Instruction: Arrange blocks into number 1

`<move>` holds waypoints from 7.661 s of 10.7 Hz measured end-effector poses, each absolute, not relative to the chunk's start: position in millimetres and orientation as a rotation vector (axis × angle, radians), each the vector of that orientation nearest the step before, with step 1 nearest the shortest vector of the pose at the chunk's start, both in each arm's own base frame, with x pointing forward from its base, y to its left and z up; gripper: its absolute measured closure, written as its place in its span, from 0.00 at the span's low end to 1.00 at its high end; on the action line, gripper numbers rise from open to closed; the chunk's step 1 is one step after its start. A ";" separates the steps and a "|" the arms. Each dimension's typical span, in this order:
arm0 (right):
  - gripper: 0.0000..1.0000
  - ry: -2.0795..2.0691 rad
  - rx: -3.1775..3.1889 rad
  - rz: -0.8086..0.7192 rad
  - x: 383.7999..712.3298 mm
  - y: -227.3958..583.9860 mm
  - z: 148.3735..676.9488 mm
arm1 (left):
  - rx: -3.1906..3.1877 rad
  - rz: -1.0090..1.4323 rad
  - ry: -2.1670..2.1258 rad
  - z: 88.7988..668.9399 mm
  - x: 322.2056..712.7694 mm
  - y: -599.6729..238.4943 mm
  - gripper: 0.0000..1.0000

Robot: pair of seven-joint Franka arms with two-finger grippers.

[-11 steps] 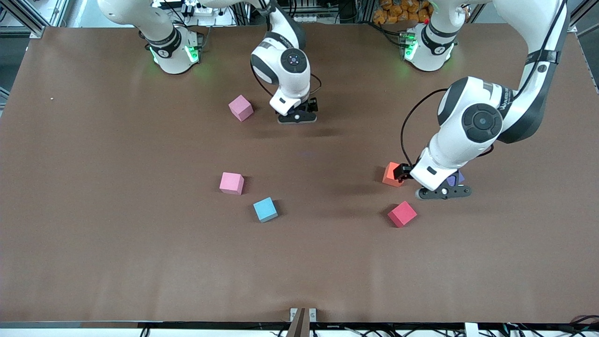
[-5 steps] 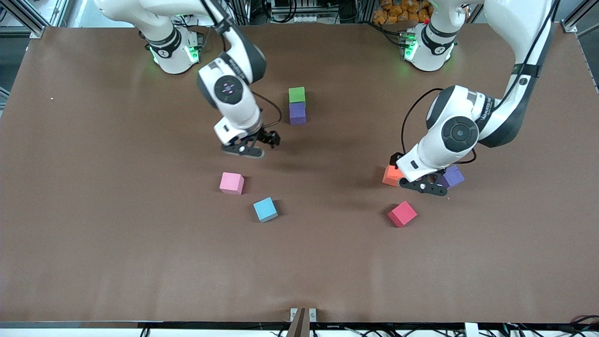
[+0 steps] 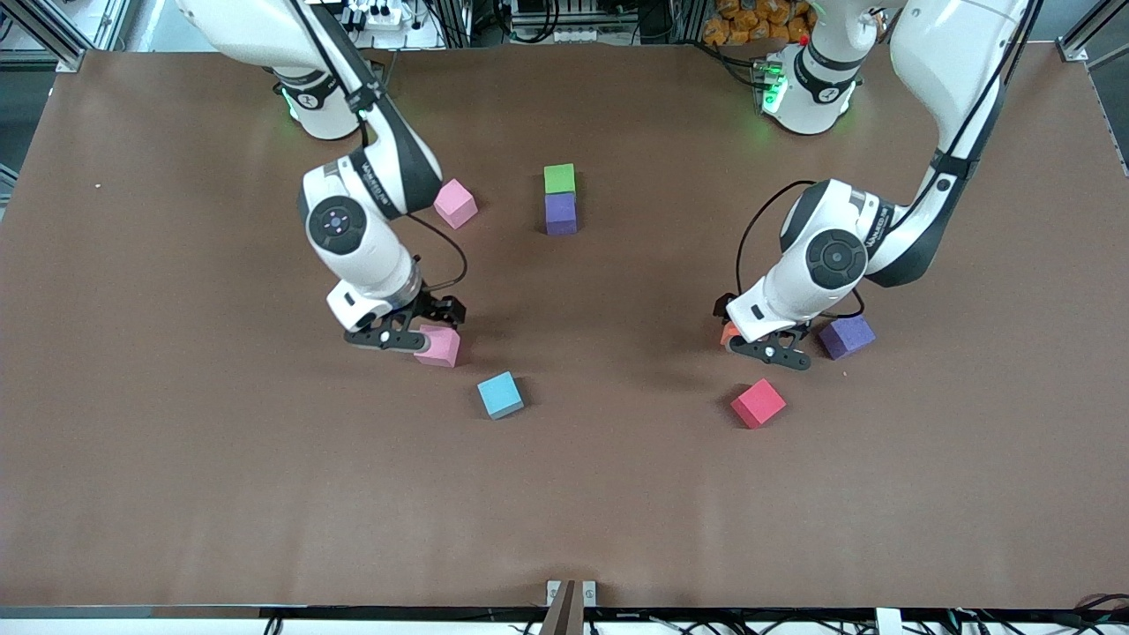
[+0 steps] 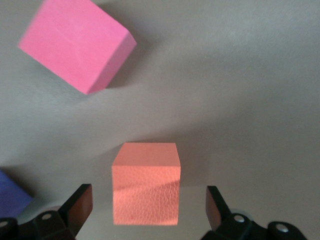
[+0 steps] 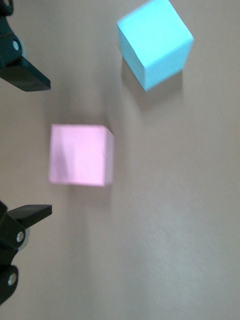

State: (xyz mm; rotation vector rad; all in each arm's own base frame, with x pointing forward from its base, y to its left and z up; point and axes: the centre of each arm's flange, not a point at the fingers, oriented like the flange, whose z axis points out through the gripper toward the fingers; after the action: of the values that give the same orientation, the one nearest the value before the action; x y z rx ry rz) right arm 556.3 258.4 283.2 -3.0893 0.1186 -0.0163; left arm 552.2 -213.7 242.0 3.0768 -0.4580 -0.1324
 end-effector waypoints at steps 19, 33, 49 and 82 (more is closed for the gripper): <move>0.36 0.217 -3.121 0.039 571.1 268.2 205.9 | 3.043 -0.026 -0.251 275.3 458.8 -445.9 0.44; 0.37 0.259 -3.065 -0.023 559.1 245.9 273.0 | 3.065 -0.205 -0.092 221.1 380.9 -521.3 0.44; 0.37 0.263 -3.046 0.005 537.6 263.4 278.3 | 3.068 -0.265 -0.082 209.7 354.8 -532.9 0.44; 0.37 -0.017 -3.092 0.035 414.4 506.9 213.5 | 3.068 -0.108 0.270 298.7 636.4 -175.7 0.00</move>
State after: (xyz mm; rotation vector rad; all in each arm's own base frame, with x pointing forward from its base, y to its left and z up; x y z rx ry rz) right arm 414.4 506.9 213.5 -3.0922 -0.0165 0.0346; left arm 636.4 -175.7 298.7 3.0681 0.2702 -0.1080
